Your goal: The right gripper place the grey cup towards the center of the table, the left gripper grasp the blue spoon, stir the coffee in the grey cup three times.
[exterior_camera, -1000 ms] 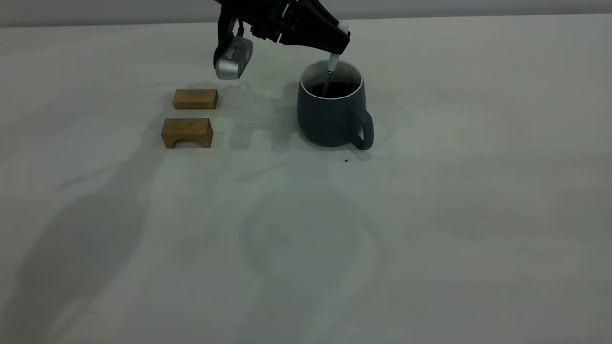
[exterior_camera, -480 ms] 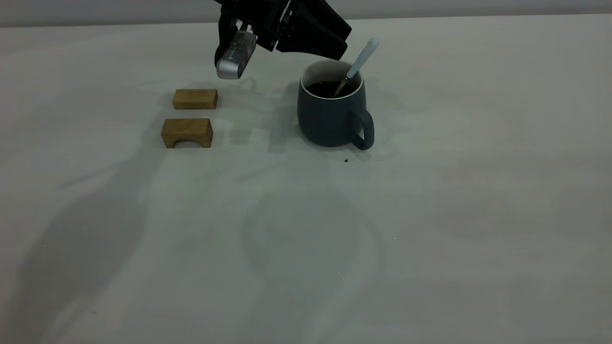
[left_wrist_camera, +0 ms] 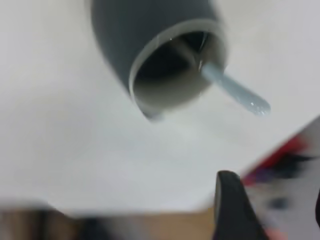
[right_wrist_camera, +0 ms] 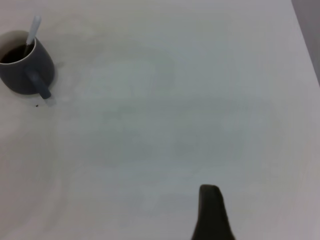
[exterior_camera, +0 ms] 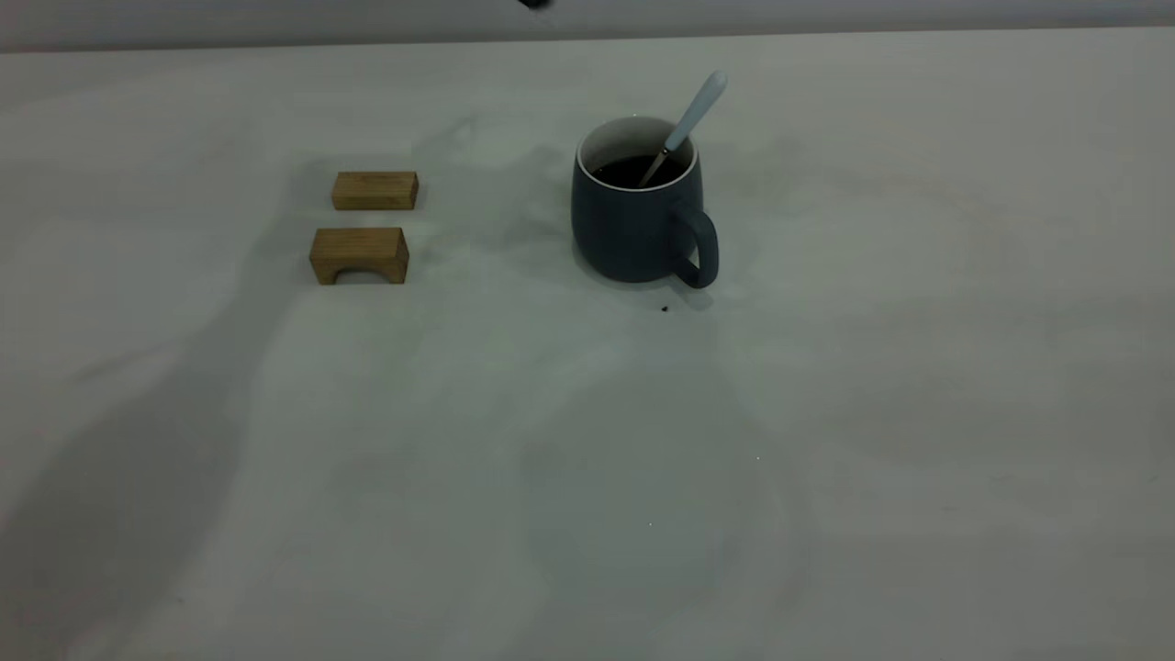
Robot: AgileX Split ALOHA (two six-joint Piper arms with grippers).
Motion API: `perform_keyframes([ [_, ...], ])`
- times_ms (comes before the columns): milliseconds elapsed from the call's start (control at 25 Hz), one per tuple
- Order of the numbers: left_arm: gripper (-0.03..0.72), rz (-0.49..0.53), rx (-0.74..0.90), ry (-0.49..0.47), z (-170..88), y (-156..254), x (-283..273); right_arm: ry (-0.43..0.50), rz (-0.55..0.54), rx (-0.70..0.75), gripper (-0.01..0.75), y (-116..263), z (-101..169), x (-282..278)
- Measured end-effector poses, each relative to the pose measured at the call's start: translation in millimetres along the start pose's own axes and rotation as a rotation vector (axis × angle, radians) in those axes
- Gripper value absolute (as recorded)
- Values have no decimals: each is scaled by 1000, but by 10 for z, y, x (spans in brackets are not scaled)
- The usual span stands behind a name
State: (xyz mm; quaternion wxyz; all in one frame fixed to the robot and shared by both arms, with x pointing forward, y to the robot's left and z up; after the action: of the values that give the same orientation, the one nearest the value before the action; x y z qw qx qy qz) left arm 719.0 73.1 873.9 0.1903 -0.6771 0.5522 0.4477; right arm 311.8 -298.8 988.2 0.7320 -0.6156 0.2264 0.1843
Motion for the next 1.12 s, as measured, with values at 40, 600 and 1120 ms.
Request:
perform_keyframes([
  [40, 465, -26, 124, -22, 7, -14, -69, 0, 0, 0, 582, 0, 0, 0],
  [600, 465, -503, 668, -432, -58, -38, -1818, 0, 0, 0, 582, 0, 0, 0],
  [1120, 464, -640, 775, -636, 489, 1132, -2990, 0, 0, 0, 582, 0, 0, 0],
])
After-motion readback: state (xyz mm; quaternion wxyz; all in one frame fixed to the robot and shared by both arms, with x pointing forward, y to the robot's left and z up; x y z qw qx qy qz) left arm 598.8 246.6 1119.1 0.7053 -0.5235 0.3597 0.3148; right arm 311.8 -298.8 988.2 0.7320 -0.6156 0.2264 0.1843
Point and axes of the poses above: a point on each arm's last joint axis where the gripper is mounted, x pointing out along that axis toward the gripper, z along the wrist's bending axis when the last joint is at zero, y = z × x, the point moved 9 cm from there along x, pointing out along that axis toward the gripper, and after that the axes turned 10 degrees about x, right-handed, at the moved point
